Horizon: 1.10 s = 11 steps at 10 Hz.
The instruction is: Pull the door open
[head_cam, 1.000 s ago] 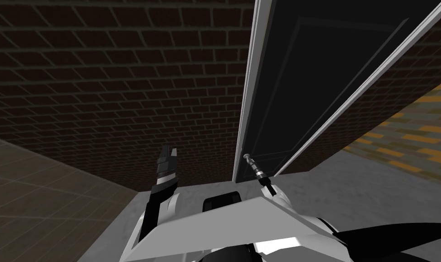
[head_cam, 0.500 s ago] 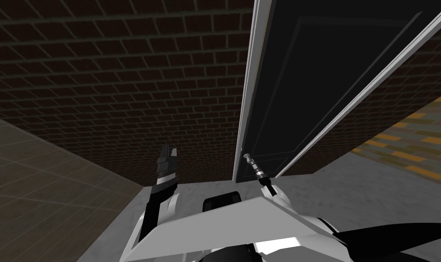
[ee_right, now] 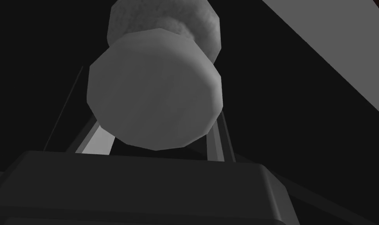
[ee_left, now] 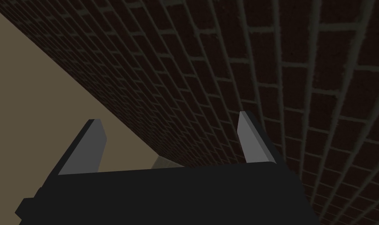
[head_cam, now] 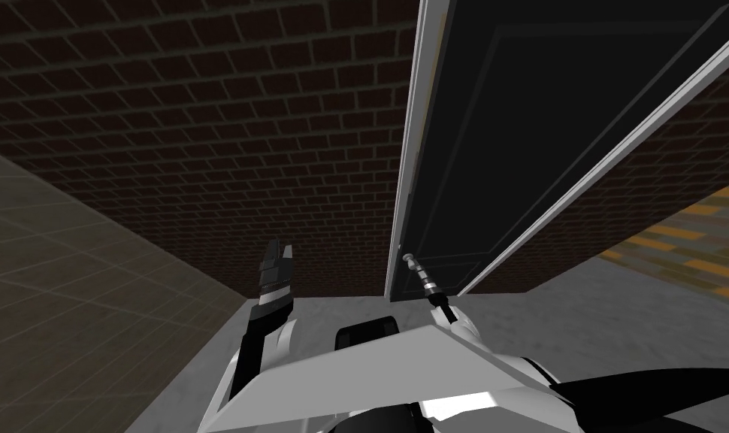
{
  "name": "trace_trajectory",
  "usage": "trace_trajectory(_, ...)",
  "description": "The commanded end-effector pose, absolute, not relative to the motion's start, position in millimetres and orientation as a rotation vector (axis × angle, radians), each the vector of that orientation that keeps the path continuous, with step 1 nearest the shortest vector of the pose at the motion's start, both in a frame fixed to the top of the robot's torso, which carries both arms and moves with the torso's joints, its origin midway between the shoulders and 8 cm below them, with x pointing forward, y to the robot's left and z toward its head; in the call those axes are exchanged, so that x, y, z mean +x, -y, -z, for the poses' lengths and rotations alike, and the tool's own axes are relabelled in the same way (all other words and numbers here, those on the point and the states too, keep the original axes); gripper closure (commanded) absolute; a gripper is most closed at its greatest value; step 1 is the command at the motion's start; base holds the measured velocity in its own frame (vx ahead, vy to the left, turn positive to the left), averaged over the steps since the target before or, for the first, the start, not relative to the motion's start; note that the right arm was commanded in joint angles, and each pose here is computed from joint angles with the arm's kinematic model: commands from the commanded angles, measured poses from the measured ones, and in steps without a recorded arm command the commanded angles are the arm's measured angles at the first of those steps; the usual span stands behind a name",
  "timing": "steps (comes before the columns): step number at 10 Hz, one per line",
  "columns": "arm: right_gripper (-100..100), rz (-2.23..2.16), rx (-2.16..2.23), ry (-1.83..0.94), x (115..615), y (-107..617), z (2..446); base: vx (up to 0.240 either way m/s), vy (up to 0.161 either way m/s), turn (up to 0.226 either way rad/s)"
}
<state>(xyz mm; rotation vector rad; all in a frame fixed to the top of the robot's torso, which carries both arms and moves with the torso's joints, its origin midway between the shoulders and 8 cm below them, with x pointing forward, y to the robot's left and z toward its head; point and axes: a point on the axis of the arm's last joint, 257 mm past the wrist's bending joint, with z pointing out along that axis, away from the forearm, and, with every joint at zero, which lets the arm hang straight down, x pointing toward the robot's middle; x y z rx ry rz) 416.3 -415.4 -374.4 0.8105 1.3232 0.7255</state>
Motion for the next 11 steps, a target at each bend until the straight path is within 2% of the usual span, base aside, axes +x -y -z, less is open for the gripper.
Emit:
trace_trajectory(1, 100, -0.759, 0.836, -1.311, 416.8, 409.8, 374.9, -0.039, -0.018, 0.071)
trace_trajectory(11, 100, -0.961, 1.09, -1.137, 416.3, 423.8, 372.3, -0.052, -0.027, 0.086)
